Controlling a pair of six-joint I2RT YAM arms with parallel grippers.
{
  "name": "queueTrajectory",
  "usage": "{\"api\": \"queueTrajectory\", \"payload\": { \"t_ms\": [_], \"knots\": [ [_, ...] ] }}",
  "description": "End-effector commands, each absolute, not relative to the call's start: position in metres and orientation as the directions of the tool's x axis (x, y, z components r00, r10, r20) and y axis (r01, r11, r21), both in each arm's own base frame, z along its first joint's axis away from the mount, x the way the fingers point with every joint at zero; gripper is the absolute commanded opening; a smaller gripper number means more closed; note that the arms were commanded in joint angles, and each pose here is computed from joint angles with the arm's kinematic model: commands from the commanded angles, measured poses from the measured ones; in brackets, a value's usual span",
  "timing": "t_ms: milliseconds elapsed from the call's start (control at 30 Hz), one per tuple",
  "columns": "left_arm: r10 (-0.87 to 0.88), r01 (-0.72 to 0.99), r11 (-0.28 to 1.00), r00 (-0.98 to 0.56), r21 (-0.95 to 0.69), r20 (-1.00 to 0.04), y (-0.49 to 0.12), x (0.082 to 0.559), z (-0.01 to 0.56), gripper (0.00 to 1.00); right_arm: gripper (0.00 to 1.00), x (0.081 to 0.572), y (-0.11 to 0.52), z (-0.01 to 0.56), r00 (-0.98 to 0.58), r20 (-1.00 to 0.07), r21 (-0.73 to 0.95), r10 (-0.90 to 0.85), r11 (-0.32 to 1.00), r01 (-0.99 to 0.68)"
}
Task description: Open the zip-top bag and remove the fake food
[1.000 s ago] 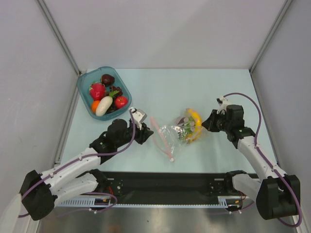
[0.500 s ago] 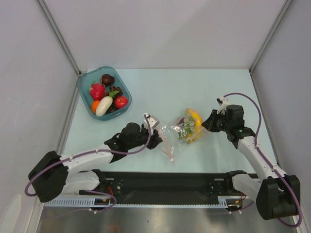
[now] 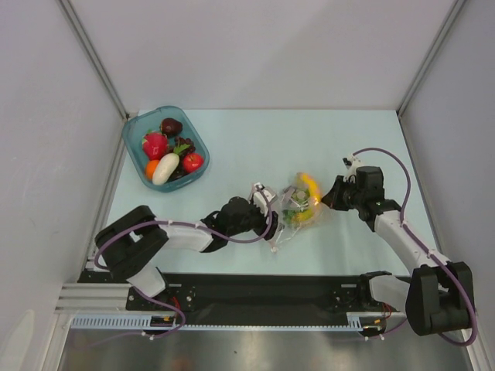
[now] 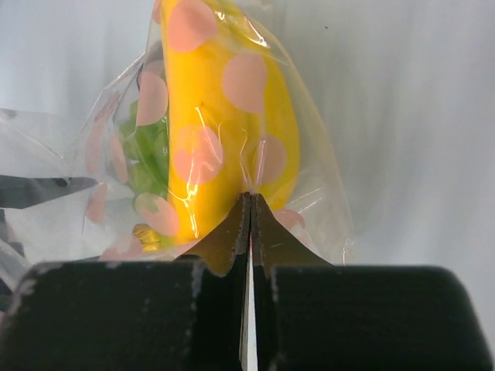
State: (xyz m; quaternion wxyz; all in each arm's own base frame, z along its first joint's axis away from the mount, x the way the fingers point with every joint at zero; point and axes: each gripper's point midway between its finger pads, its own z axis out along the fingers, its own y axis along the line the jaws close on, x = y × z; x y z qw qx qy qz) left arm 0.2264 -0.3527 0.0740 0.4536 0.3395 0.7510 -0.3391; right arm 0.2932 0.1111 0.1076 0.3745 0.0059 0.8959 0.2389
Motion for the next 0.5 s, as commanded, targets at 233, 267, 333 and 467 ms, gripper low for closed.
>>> {"api": "queueTrajectory", "payload": {
  "t_ms": [233, 267, 333, 467],
  "knots": [
    [0.078, 0.85, 0.488, -0.267, -0.197, -0.961, -0.401, 0.248, 0.116, 0.73, 0.0, 0.3, 0.116, 0.101, -0.724, -0.664, 0.436, 0.188, 0.884, -0.17],
    [0.077, 0.856, 0.476, -0.27, -0.202, -0.96, -0.402, 0.246, 0.116, 0.74, 0.0, 0.299, 0.116, 0.101, -0.723, -0.666, 0.433, 0.183, 0.885, -0.174],
    [0.074, 0.864, 0.459, -0.27, -0.208, -0.96, -0.406, 0.244, 0.117, 0.74, 0.0, 0.3, 0.117, 0.101, -0.722, -0.666, 0.433, 0.185, 0.884, -0.174],
    [0.059, 0.877, 0.428, -0.267, -0.218, -0.962, -0.414, 0.239, 0.12, 0.74, 0.0, 0.3, 0.119, 0.099, -0.728, -0.66, 0.441, 0.185, 0.88, -0.176]
  ]
}}
